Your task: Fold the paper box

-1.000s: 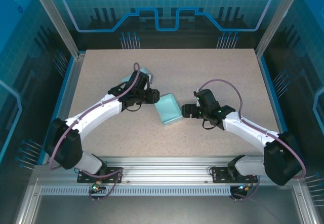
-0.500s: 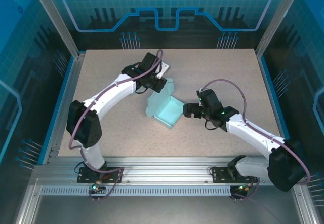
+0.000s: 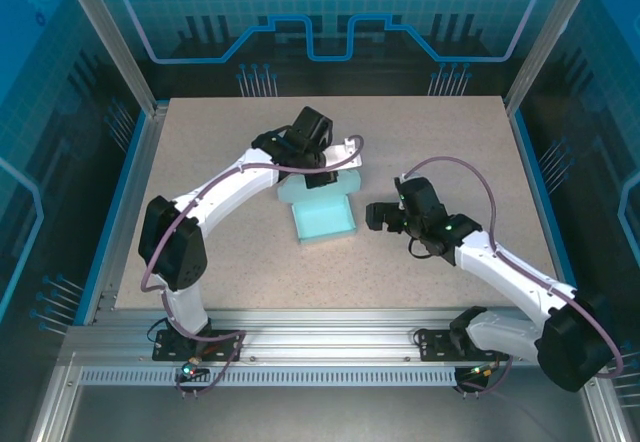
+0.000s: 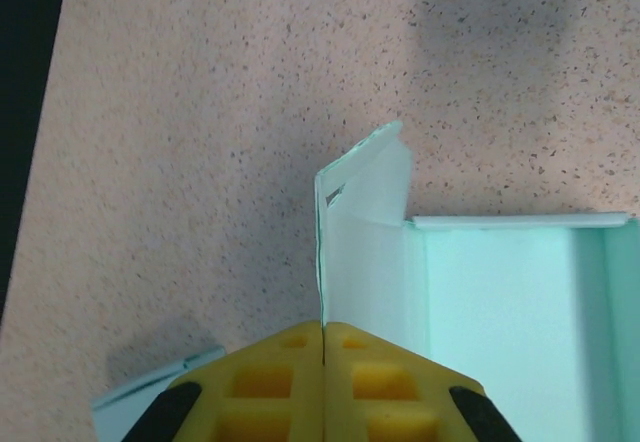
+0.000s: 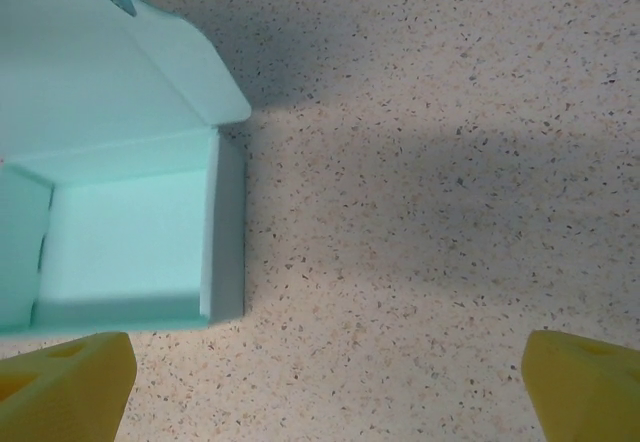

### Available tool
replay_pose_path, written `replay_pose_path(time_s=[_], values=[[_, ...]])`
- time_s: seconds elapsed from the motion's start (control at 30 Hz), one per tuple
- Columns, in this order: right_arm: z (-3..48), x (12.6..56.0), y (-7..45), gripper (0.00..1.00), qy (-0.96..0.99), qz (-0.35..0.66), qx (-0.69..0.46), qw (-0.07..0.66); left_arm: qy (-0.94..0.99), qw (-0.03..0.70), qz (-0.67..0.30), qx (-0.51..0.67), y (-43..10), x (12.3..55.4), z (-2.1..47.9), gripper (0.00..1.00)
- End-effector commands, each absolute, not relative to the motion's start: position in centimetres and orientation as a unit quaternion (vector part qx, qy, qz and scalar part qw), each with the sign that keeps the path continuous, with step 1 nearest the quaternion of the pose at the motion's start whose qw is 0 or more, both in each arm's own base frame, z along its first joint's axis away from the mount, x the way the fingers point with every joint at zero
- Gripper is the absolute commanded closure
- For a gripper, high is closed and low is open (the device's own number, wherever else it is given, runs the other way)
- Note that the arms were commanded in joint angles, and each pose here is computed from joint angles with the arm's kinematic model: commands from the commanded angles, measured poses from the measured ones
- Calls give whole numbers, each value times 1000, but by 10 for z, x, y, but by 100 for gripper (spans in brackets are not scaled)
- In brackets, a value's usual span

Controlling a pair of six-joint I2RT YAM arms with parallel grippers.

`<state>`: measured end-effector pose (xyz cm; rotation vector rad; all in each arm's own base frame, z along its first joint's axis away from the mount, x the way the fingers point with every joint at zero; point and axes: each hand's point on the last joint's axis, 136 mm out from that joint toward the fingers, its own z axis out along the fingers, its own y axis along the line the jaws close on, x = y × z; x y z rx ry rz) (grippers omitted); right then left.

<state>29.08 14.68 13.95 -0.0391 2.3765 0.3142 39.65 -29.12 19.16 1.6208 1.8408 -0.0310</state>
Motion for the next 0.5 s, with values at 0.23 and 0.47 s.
replay_pose_path(time_s=[0.23, 0.47], values=[[137, 289, 139, 0, 916, 118, -14, 384, 639, 372, -34, 673, -319, 379, 211, 66], [137, 292, 143, 0, 914, 123, -18, 387, 658, 422, -26, 623, -316, 386, 243, 20]])
